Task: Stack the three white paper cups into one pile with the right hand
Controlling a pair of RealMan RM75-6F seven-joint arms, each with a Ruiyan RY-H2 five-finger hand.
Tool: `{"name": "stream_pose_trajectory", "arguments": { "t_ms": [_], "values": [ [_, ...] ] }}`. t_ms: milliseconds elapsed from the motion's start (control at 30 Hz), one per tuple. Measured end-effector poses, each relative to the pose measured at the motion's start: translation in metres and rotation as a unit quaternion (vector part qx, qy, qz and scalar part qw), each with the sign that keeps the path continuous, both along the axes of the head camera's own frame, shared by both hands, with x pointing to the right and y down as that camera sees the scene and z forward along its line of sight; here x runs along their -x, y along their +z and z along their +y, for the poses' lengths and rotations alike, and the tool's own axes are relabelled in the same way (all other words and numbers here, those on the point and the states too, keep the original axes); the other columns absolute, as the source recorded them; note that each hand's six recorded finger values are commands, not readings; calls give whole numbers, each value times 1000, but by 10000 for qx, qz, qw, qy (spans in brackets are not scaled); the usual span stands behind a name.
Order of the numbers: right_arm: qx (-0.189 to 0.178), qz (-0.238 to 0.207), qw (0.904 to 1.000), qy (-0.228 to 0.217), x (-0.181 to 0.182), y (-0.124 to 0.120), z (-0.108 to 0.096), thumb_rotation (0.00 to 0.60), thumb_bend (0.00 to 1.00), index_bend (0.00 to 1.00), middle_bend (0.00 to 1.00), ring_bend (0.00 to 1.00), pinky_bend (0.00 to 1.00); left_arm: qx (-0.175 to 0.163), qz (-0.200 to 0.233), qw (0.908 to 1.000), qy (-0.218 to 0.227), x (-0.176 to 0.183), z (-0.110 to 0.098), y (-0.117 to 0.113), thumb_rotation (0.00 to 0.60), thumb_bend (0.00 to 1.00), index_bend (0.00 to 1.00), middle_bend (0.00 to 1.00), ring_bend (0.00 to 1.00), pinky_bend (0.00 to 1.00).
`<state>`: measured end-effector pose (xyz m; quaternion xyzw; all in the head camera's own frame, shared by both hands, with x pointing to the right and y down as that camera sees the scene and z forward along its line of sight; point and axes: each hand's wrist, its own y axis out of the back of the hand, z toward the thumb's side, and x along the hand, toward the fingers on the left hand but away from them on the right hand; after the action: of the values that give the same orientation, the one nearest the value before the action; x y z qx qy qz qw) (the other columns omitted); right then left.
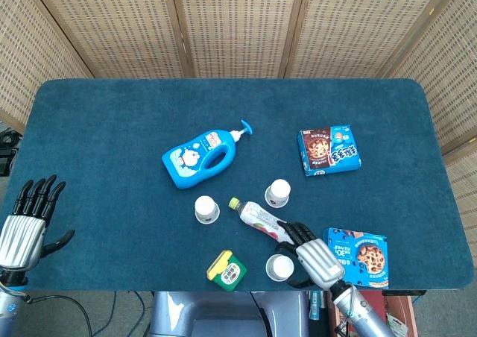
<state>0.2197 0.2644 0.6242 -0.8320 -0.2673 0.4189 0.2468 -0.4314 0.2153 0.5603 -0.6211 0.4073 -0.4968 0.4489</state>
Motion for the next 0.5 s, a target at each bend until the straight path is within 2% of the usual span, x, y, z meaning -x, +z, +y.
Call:
{"name": "stream_pose_trajectory", "arguments": {
  "t_ms": [500],
  "values": [
    [90,101,9999,-35,3,13,3,600,102,390,6,0,0,-30,40,10000,44,-2,1,-1,600,206,0,0,0,0]
  ]
}}
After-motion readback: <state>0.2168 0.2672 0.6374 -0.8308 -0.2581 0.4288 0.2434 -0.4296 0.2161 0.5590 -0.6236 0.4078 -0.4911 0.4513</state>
